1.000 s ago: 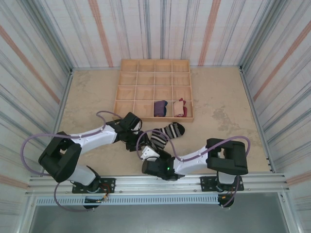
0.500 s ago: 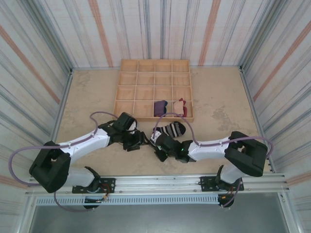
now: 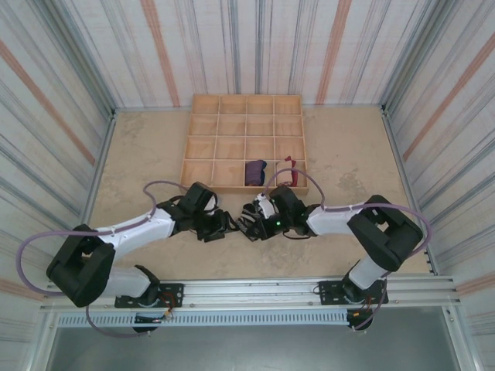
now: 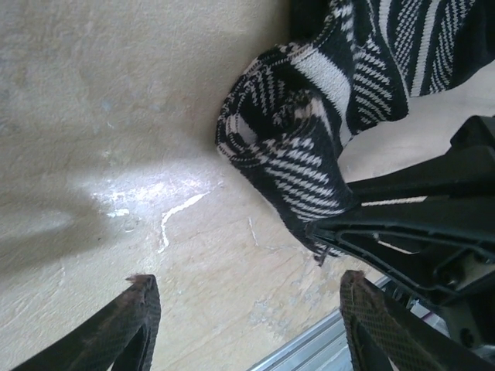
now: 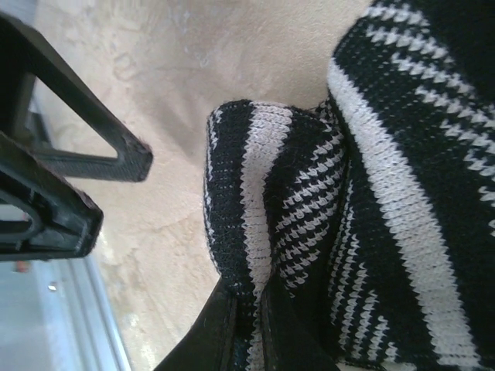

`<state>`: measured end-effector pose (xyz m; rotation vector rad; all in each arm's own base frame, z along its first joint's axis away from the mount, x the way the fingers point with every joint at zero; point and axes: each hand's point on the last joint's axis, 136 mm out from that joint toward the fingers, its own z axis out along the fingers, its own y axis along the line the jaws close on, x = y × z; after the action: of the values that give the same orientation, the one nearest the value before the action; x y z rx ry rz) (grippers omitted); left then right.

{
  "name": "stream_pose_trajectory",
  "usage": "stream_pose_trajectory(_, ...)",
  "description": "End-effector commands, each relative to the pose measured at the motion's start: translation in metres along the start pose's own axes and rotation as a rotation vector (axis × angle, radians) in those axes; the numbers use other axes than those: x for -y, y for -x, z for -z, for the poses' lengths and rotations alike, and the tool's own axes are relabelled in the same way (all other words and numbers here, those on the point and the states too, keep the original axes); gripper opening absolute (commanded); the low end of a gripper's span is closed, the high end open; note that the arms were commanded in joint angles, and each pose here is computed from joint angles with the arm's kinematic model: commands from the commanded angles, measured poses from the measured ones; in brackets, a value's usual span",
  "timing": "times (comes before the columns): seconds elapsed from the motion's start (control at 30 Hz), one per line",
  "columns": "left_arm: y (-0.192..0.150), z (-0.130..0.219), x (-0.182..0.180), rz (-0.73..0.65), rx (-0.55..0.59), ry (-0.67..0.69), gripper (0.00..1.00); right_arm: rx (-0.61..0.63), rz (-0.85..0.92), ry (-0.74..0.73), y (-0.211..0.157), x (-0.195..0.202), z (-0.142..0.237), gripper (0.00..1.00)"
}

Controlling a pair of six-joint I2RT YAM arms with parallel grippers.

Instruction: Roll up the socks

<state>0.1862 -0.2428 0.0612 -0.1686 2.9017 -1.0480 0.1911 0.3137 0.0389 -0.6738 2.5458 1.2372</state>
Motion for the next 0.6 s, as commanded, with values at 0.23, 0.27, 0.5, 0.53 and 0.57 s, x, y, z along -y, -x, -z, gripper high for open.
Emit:
stream_pose_trajectory(0.23,0.027,-0.003,0.011,-0.029,0.137,-0.045,0.61,-0.044,-0.336,0.124,0.001,0.027,-0.009,0.00)
stream_pose_trajectory(0.27,0.029,-0.003,0.011,-0.031,0.144,-0.045,0.60,-0.034,-0.348,0.136,0.003,0.028,-0.008,0.00)
stream_pose_trajectory(0.5,0.044,-0.016,0.012,-0.036,0.170,-0.028,0.52,0.002,-0.475,0.147,0.007,0.048,-0.008,0.00)
stream_pose_trajectory(0.53,0.046,-0.019,0.012,-0.031,0.170,-0.028,0.52,0.009,-0.497,0.153,0.007,0.052,-0.008,0.00)
stream_pose_trajectory(0.57,0.048,-0.021,0.013,-0.031,0.173,-0.030,0.52,0.015,-0.511,0.160,0.008,0.054,-0.008,0.00)
